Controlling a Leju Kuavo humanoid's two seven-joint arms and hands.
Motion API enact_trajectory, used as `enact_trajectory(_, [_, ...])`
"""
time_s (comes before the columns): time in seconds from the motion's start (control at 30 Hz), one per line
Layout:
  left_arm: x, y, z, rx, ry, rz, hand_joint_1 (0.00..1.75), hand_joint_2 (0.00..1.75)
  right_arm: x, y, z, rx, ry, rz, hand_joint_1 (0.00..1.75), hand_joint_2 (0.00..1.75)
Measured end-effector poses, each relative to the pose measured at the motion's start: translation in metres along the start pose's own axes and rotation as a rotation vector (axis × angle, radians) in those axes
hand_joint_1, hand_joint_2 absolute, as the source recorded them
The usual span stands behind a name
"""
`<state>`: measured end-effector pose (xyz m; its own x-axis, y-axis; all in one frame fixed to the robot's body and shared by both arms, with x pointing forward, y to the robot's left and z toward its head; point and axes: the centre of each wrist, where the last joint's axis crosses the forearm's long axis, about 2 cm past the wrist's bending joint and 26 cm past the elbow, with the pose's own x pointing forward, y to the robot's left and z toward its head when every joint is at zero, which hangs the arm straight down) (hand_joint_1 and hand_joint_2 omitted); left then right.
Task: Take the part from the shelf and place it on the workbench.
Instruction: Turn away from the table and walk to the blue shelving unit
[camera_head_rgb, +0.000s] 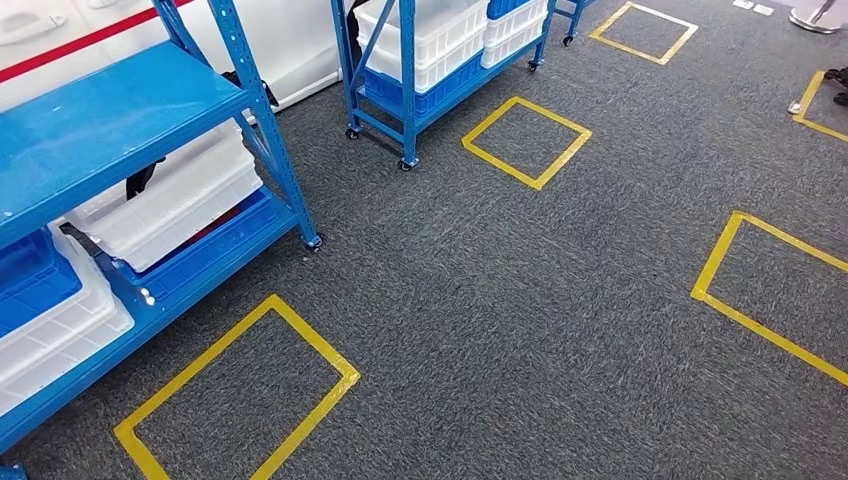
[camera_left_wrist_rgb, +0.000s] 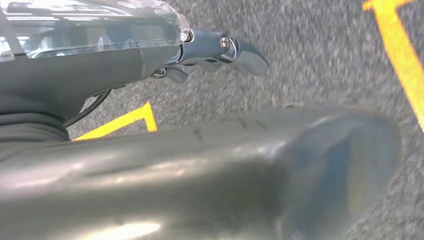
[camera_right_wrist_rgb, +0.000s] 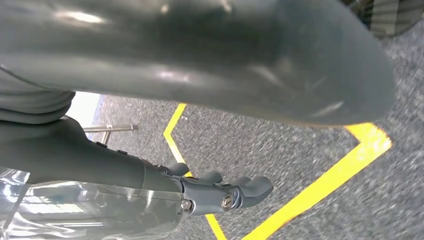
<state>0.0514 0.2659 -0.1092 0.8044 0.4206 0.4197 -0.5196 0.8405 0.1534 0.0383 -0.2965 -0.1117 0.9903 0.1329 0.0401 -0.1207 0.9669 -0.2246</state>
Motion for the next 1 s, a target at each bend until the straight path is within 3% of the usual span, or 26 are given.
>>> enact_trajectory(1.0, [0.004, 0.022, -0.008, 0.011, -0.022, 0.017, 0.0, 0.0, -0.002, 0.013, 0.003, 0.015, -0.033, 0.012, 0.0, 0.0])
